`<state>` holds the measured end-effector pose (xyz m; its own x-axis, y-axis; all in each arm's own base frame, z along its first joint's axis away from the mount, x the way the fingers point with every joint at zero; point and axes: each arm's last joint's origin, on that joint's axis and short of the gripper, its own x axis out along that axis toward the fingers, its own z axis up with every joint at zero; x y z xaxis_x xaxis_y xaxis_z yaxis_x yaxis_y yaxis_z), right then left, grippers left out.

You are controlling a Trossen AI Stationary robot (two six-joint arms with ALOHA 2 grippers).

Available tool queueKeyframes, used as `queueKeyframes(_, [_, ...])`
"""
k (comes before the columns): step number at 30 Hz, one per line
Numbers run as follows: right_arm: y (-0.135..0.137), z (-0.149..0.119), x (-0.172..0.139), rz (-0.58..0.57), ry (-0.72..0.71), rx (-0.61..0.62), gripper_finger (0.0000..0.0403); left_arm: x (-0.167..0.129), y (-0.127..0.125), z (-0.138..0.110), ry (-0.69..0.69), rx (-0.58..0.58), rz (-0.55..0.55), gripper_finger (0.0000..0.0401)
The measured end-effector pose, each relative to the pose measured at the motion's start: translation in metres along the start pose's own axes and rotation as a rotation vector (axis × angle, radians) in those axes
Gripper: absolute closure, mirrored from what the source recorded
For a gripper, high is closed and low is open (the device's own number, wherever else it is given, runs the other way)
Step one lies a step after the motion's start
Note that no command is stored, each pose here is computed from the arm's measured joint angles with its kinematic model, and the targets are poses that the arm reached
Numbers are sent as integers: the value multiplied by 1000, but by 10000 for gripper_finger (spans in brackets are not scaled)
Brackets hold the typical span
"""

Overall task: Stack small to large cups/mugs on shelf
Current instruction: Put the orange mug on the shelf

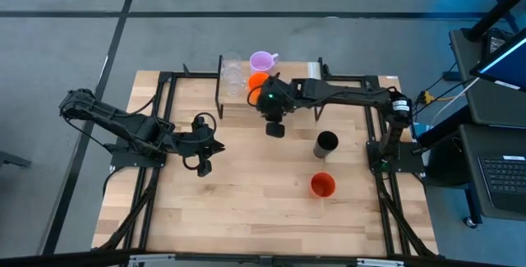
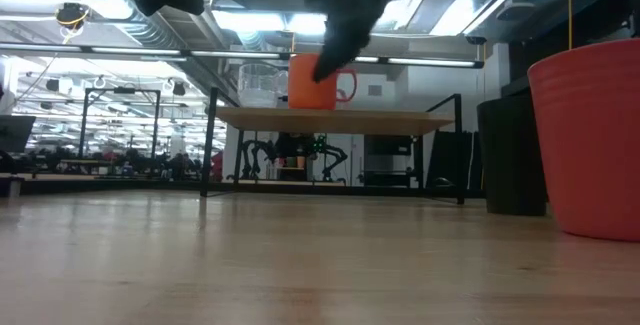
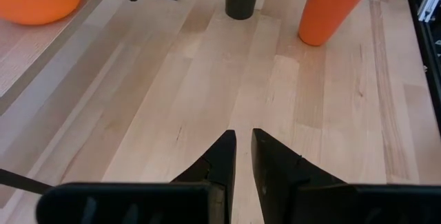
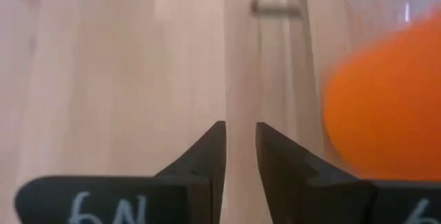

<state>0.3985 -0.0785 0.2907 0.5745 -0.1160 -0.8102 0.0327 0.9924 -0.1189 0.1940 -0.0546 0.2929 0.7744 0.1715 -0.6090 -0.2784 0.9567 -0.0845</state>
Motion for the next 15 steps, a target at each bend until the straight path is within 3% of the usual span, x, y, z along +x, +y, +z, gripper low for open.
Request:
queueKeyframes(6, [6,16,4,-49,-189,-9,321,0,0,0,0,1,0,360])
queueKeyframes(10, [3,16,9,-169,-216,-16,321,0,0,0,0,1,0,360])
queueKeyframes(15, [-1,12,12,-198,-200,-11,321,0,0,0,0,1,0,360])
